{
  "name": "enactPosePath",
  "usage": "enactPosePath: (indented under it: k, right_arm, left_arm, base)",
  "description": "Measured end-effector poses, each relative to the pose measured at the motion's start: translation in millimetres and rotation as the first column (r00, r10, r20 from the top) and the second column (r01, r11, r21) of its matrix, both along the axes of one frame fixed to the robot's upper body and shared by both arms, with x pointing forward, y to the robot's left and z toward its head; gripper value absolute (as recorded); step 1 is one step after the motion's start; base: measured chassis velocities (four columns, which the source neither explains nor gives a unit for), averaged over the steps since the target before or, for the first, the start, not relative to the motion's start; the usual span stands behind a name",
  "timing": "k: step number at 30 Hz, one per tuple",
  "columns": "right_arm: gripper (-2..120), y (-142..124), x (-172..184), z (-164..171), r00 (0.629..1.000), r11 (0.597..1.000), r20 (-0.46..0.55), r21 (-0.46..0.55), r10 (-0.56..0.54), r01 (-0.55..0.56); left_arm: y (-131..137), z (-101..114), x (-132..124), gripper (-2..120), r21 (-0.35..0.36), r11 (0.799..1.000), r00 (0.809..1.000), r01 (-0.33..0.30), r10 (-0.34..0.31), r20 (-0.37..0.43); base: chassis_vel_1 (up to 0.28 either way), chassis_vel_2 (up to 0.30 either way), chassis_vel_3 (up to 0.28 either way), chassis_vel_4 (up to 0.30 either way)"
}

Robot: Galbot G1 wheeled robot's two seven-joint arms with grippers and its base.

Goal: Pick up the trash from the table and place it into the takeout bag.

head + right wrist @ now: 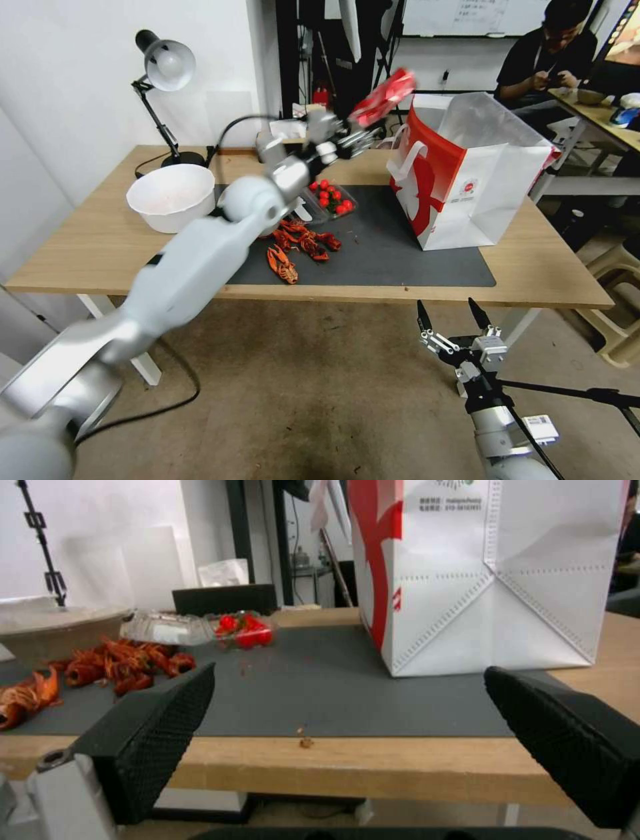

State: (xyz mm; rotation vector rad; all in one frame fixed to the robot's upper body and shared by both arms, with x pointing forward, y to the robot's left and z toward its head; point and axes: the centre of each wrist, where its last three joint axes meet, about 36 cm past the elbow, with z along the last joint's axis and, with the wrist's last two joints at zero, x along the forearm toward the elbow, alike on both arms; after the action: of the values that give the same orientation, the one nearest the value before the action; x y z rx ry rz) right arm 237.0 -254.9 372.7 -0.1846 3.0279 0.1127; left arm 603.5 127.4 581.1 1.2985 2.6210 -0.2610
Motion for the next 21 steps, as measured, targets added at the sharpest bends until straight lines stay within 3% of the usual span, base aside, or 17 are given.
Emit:
enactPosePath:
  k: [4, 7, 9, 12, 13, 17, 18, 21]
  right_arm:
    - [100, 1.1, -0.1, -0.5, 1.0, 1.0, 0.002, 0.002, 0.0, 0.0]
    - [100, 1.1, -0.1, -4.2, 1.0, 1.0, 0.002, 0.006, -0.004, 0.004]
    - [100, 0.7, -0.3, -6.2, 1.0, 1.0, 0.001, 0.006, -0.005, 0.005]
    - [100, -1.0, -0.6, -11.1, 1.0, 1.0, 0.001, 0.01, -0.009, 0.009]
    - [100, -1.0, -0.6, -11.1, 1.0, 1.0, 0.001, 0.01, -0.009, 0.009]
    - [100, -2.4, 0.9, -11.1, 1.0, 1.0, 0.004, 0.011, -0.009, 0.009]
    - [100, -2.4, 0.9, -11.1, 1.0, 1.0, 0.004, 0.011, -0.009, 0.009]
    - [100, -3.6, 2.9, -11.4, 1.0, 1.0, 0.006, 0.01, -0.009, 0.009]
  left_arm:
    - [-26.8, 7.9, 13.4, 52, 0.029, 0.999, 0.999, 0.03, -0.031, 0.01]
    - [-64.1, 19.7, 40.3, 52, 0.092, 0.994, 0.998, 0.05, -0.053, 0.028]
    - [-75.0, 26.5, 51.3, 52, 0.118, 0.992, 0.998, 0.045, -0.05, 0.044]
    - [-108.7, 58.0, 77.4, 52, 0.234, 0.972, 0.99, 0.008, -0.042, 0.138]
    - [-108.7, 58.0, 77.4, 52, 0.234, 0.972, 0.99, 0.008, -0.042, 0.138]
    - [-129.4, 75.0, 94.1, 52, 0.377, 0.925, 0.956, -0.046, -0.069, 0.286]
    - [-129.4, 75.0, 94.1, 52, 0.377, 0.925, 0.956, -0.046, -0.069, 0.286]
    - [-145.2, 82.3, 98.5, 52, 0.503, 0.859, 0.888, -0.091, -0.159, 0.431]
  base:
    - [0.0, 0.0, 0.0, 0.0]
    - [0.0, 0.0, 0.0, 0.0]
    - [0.0, 0.0, 0.0, 0.0]
    - [0.0, 0.0, 0.0, 0.0]
    - [0.0, 0.0, 0.0, 0.0]
    - [0.0, 0.0, 0.0, 0.0]
    - [0.0, 0.0, 0.0, 0.0]
    - [0.0, 0.0, 0.0, 0.0]
